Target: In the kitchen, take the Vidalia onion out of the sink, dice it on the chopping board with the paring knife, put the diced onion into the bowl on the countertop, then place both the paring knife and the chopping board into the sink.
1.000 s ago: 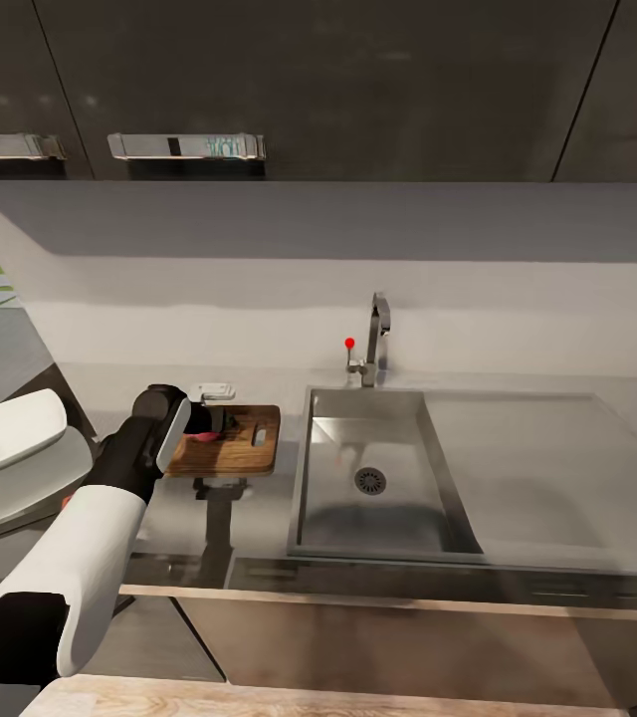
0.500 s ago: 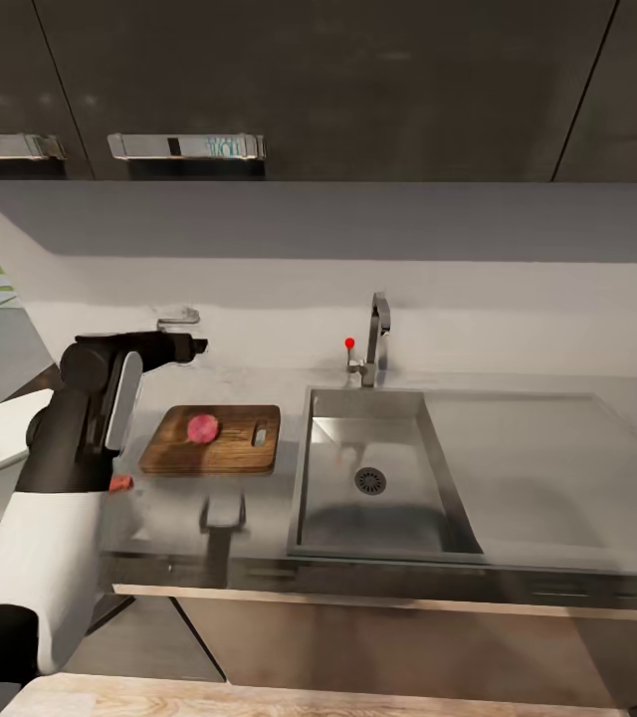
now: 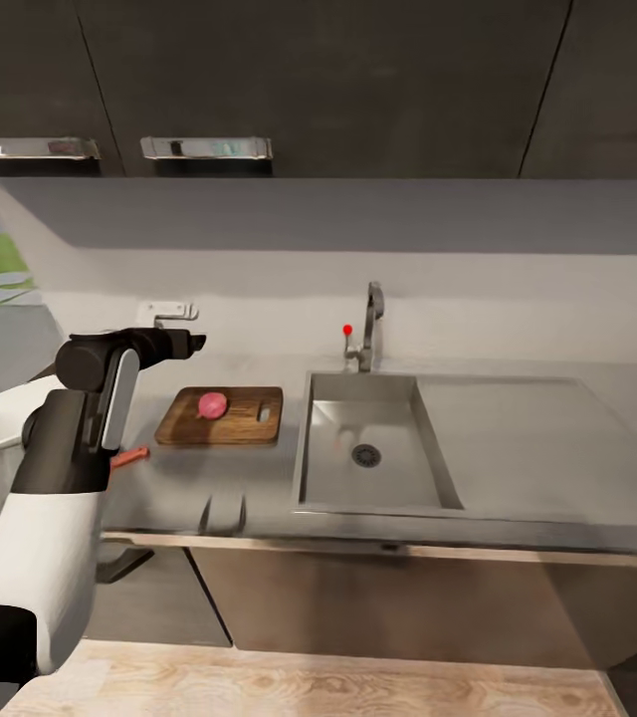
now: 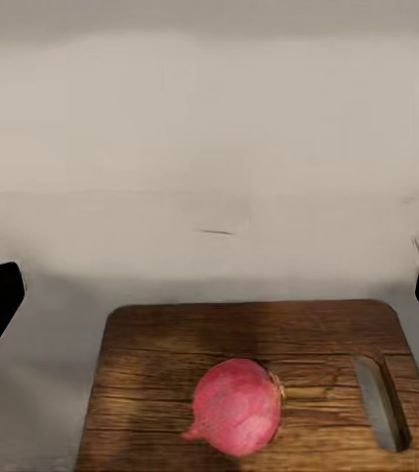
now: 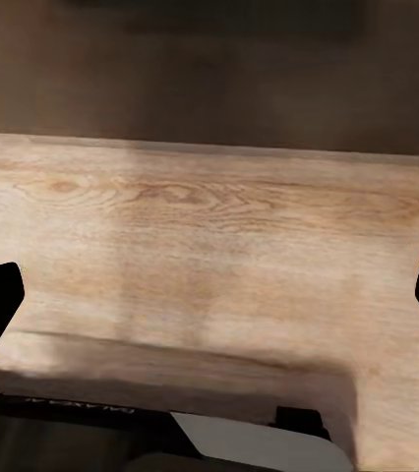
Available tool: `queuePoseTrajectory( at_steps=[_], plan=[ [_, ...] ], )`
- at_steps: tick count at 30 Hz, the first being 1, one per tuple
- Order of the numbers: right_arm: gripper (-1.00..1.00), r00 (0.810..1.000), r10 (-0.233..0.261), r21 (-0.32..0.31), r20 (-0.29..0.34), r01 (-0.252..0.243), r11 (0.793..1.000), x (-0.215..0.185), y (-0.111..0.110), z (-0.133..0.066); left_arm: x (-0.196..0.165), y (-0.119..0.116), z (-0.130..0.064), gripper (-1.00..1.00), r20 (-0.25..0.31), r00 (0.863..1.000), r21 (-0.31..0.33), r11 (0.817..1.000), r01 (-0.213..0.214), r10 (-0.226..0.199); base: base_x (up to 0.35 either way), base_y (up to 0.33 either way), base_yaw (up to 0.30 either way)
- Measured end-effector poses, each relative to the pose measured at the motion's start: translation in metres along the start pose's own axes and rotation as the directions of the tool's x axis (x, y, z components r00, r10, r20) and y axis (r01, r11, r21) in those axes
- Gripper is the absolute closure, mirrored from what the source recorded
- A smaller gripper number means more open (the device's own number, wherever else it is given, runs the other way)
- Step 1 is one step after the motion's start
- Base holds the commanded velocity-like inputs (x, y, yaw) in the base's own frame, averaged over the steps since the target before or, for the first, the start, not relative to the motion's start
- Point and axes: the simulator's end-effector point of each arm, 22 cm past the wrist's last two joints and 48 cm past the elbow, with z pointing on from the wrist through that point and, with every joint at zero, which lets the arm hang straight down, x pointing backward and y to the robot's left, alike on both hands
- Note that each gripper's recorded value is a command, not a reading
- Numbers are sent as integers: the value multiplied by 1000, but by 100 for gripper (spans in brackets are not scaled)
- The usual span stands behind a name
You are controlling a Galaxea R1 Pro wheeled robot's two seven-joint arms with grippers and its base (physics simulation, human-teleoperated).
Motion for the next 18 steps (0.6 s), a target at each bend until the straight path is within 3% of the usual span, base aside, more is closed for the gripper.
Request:
queuePoseTrajectory(
  at_steps=[18],
  plan=[
    [-100,1000,-7,-3,1,7,1000,0,-3,0,13,1,7,-100,-34,999,-1,1000,1,-1,-335,0,0]
  ],
)
